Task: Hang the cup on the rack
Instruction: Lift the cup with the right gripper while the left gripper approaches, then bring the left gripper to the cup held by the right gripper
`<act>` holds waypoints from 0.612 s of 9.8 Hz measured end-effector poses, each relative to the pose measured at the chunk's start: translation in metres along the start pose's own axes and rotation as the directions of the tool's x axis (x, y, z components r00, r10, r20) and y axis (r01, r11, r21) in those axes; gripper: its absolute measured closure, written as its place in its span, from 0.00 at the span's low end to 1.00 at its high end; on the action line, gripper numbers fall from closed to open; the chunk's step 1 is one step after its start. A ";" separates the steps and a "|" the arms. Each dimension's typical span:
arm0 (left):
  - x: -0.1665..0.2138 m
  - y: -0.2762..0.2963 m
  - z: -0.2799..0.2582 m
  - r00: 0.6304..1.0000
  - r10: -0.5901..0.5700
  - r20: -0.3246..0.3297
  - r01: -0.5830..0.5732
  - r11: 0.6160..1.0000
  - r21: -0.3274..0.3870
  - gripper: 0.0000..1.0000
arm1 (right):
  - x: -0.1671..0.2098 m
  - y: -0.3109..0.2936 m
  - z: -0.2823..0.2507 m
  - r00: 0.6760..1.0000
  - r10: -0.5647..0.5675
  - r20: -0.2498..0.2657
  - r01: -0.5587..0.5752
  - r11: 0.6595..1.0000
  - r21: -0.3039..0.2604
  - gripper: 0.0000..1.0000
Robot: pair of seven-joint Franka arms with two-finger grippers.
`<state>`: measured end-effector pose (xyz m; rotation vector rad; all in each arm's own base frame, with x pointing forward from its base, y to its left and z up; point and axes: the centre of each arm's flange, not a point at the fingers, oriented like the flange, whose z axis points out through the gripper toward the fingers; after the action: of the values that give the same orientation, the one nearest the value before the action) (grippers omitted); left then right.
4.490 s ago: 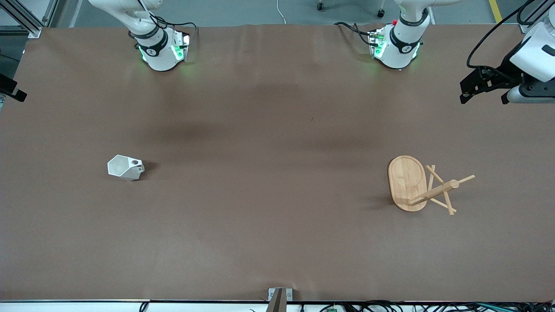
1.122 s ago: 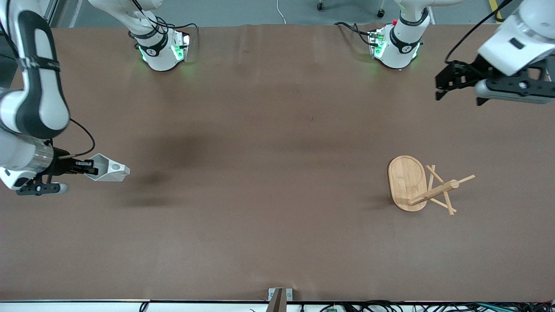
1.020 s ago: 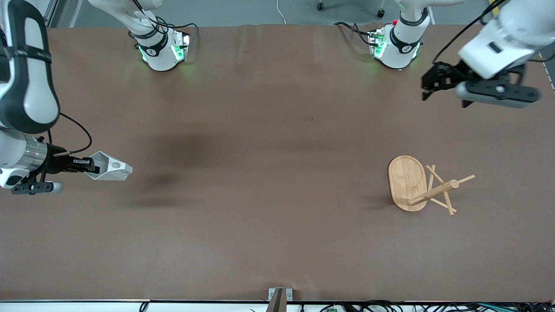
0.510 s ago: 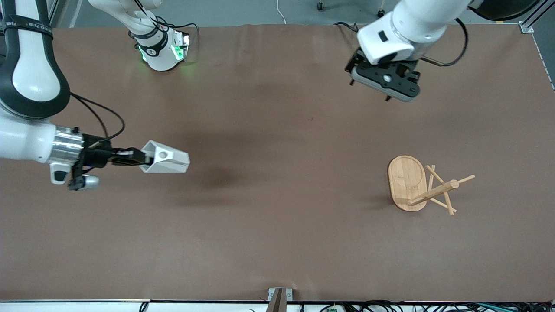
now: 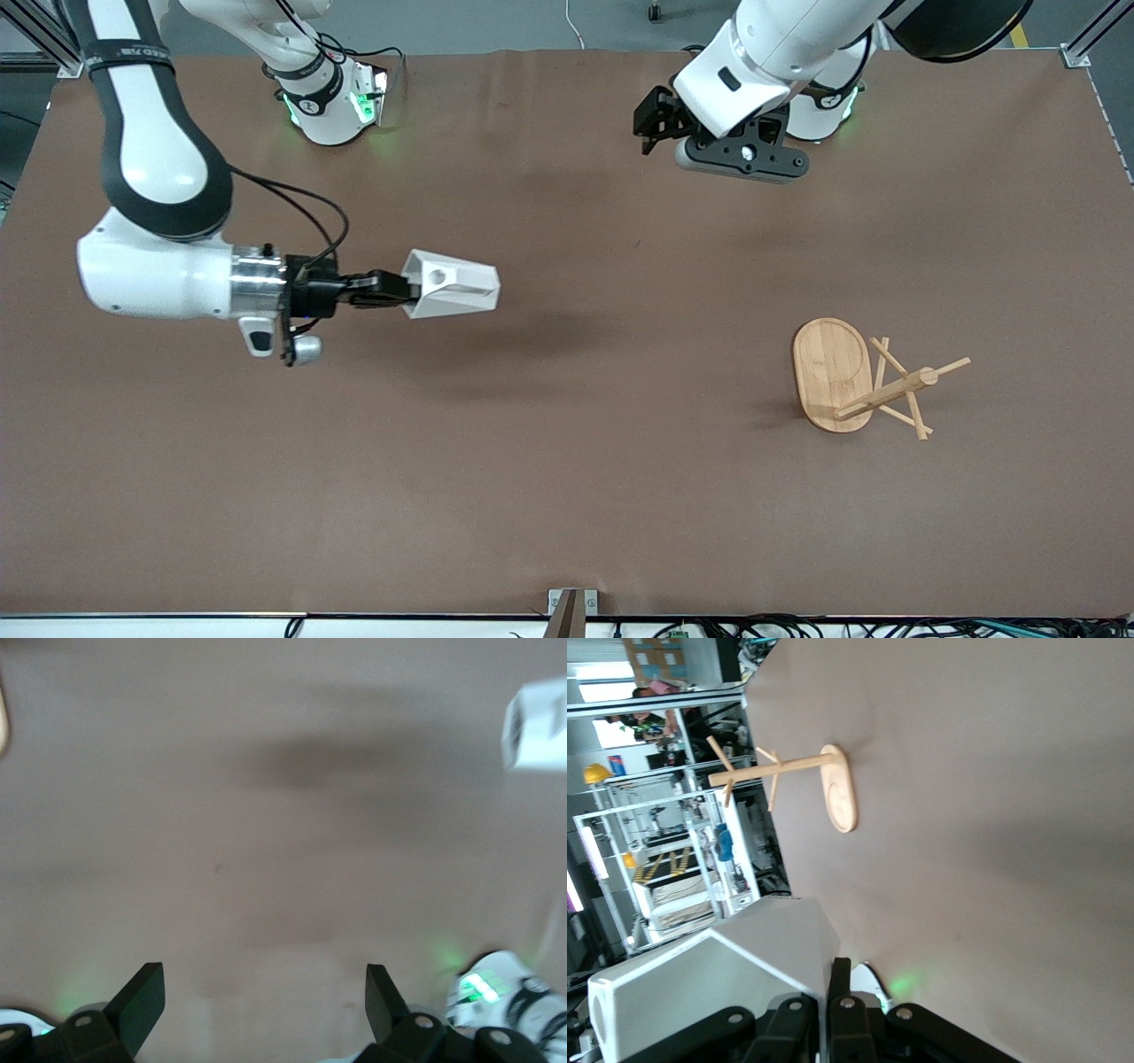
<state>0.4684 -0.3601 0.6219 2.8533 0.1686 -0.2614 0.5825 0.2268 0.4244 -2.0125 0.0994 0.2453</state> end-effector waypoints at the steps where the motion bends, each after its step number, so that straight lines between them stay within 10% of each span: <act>1: 0.005 0.003 0.001 0.993 -0.114 -0.005 0.114 0.993 -0.030 0.00 | -0.007 0.003 0.019 1.000 0.012 0.011 -0.013 0.998 0.065 0.95; 3: 0.004 0.014 0.006 0.969 -0.248 -0.012 0.247 0.967 -0.058 0.00 | -0.021 0.005 0.051 0.998 0.044 0.041 -0.050 0.988 0.147 0.95; 6: -0.015 0.034 0.017 0.992 -0.122 -0.033 0.121 0.992 -0.030 0.00 | -0.033 0.004 0.074 0.996 0.064 0.068 -0.075 0.982 0.173 0.95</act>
<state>0.4555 -0.3991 0.6177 2.8248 0.3508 -0.2316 0.5406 0.2904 0.3972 -1.8270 0.1475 0.3320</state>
